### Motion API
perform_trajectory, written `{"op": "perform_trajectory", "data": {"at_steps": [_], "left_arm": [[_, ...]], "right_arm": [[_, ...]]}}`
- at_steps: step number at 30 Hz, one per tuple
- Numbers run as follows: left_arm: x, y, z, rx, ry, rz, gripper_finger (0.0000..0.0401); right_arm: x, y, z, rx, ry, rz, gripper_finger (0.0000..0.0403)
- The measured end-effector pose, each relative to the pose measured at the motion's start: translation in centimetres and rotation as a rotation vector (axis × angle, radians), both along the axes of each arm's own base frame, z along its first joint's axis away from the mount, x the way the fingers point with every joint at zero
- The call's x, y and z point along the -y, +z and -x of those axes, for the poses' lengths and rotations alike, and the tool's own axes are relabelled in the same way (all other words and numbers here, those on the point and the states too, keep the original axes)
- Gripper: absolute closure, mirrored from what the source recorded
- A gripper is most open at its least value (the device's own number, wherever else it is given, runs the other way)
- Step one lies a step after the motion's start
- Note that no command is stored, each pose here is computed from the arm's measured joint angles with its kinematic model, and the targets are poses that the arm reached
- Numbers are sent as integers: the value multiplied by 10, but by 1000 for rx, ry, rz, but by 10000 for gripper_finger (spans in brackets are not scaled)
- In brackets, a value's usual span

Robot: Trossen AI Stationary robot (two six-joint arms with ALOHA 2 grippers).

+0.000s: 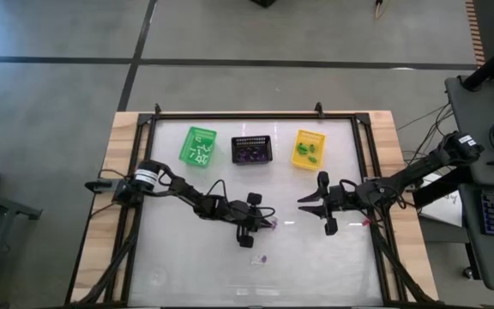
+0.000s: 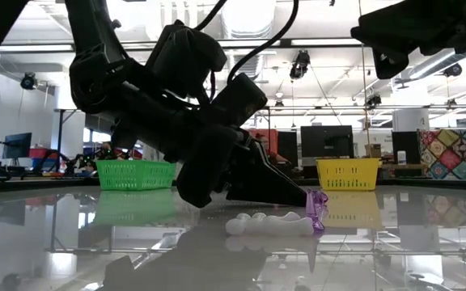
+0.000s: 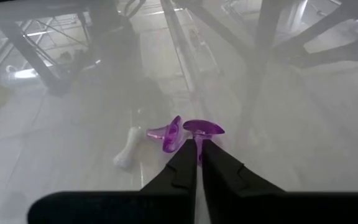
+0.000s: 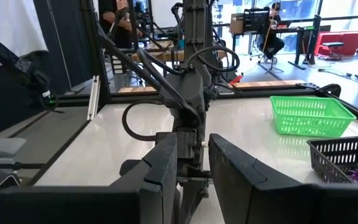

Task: Sort Halloween decoration
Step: Put the purple witch hat toy into the black basket

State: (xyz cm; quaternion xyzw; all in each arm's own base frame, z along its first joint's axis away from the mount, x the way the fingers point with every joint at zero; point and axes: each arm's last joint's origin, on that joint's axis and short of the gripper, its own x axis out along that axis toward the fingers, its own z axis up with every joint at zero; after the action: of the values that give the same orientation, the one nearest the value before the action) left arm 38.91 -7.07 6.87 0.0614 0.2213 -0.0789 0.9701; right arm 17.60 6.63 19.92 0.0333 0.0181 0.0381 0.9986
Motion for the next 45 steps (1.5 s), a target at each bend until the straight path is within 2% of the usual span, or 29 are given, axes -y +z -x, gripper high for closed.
{"op": "perform_trajectory", "data": {"at_steps": [8,14,17,23,26,29,32,34,36,41,45], "left_arm": [[0,18,8,17,-31,-20,401],[-6,41,27,62,-20,-42,401],[-16,54,41,88,69,-97,401],[-52,75,73,95,307,-296,401],[-78,85,85,106,405,-323,401],[-92,88,94,93,372,-262,401],[-91,91,104,46,348,-236,401],[-90,95,113,-11,397,-216,401],[-90,101,125,-87,452,-152,401],[-86,115,154,-302,636,102,401],[-79,120,172,-395,772,270,401]], "right_arm": [[0,0,0,-3,-1,-14,319],[0,0,0,-4,-1,-17,319],[0,0,0,-4,-1,-24,319],[0,0,0,-2,-3,-32,319],[0,0,0,-2,-8,-33,319],[0,0,0,-1,-9,-39,319],[0,0,0,-2,-9,-43,319],[0,0,0,-2,-9,-44,319],[0,0,0,-2,-10,-44,319],[0,0,0,-3,-18,-58,319],[1,0,0,-2,-37,-58,319]]}}
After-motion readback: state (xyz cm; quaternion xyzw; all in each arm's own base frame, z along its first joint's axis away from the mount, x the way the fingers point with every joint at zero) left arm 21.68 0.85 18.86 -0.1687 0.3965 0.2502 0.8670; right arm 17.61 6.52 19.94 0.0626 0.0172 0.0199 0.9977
